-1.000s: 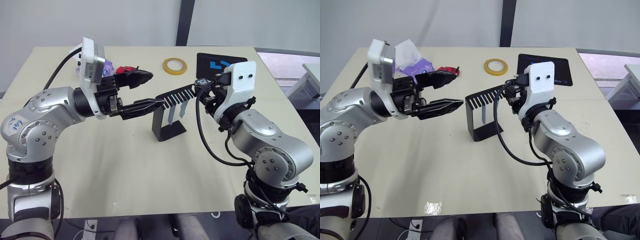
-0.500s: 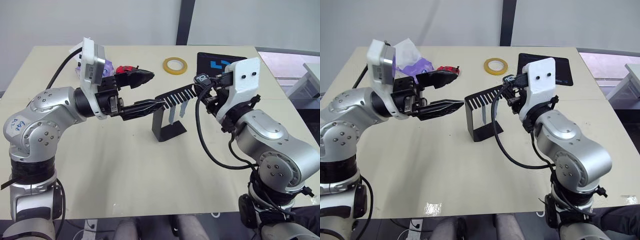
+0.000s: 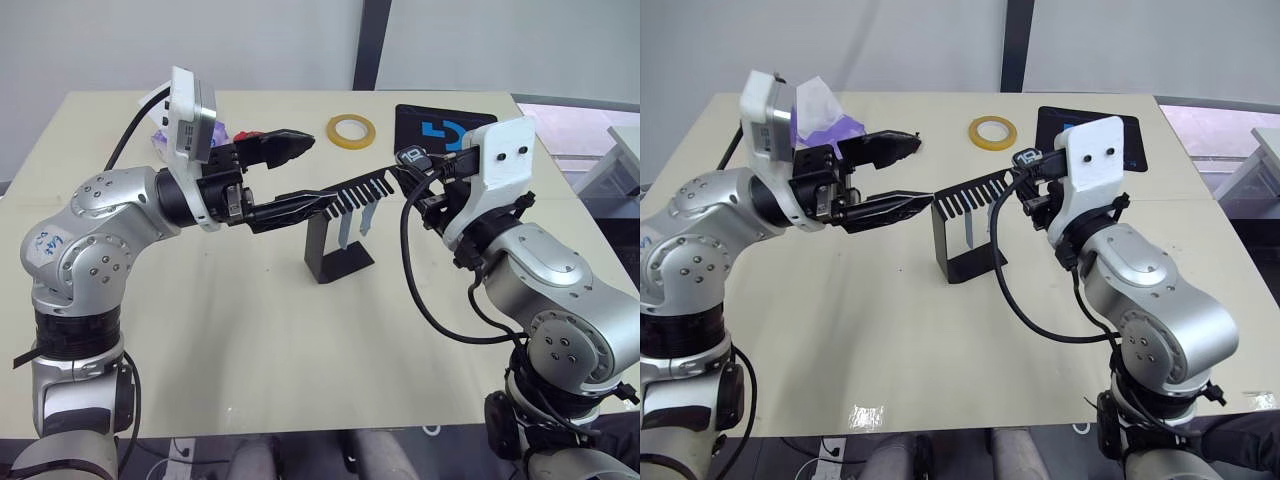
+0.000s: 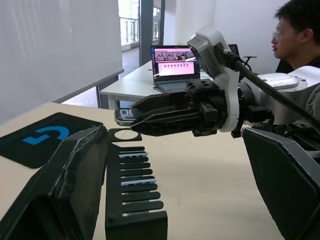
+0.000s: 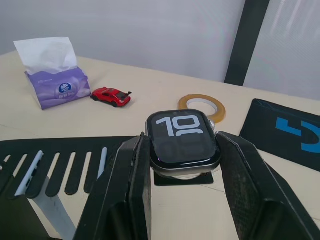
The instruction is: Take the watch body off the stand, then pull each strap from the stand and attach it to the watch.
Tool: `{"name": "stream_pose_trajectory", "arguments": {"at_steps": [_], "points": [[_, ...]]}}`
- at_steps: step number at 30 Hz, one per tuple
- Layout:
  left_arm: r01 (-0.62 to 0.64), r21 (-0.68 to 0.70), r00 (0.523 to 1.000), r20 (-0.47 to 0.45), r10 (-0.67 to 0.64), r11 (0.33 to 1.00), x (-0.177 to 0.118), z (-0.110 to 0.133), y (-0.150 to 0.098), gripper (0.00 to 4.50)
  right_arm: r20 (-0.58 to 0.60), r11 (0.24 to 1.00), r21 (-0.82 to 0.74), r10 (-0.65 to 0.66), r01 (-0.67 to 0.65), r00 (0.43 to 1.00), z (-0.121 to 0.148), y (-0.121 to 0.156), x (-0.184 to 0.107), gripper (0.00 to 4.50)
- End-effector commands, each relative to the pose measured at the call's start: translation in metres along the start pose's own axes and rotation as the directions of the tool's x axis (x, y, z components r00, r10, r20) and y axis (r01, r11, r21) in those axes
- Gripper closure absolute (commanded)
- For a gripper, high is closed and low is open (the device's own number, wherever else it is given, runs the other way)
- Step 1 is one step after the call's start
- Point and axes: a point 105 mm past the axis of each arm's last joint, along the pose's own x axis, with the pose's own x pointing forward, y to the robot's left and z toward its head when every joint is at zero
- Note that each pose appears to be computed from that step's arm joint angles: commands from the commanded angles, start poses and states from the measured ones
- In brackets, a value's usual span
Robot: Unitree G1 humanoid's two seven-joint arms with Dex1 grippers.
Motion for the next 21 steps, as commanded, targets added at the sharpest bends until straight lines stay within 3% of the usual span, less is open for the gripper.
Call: {"name": "stream_pose_trajectory", "arguments": {"at_steps": [1, 7, 14, 21], "points": [[0.080, -0.002, 0.996, 0.034, -0.080, 0.997, 0.004, 0.010, -0.011, 0.00, 0.062, 0.997, -0.027, -0.069, 0.070, 0.996, 0.011, -0.012, -0.018, 2.91], [0.210, -0.047, 0.978, 0.010, -0.209, 0.977, 0.000, 0.005, -0.027, 0.00, 0.077, 0.997, -0.025, -0.075, 0.077, 0.994, 0.001, -0.014, -0.047, 2.91], [0.320, -0.078, 0.944, -0.060, -0.325, 0.944, -0.004, -0.013, -0.045, 0.00, -0.045, 0.977, 0.025, -0.212, 0.213, 0.976, -0.043, -0.037, -0.080, 2.91], [0.363, -0.062, 0.924, -0.103, -0.367, 0.930, -0.005, -0.027, -0.056, 0.00, -0.180, 0.960, -0.002, -0.276, 0.280, 0.944, -0.090, -0.037, -0.114, 2.91]]}}
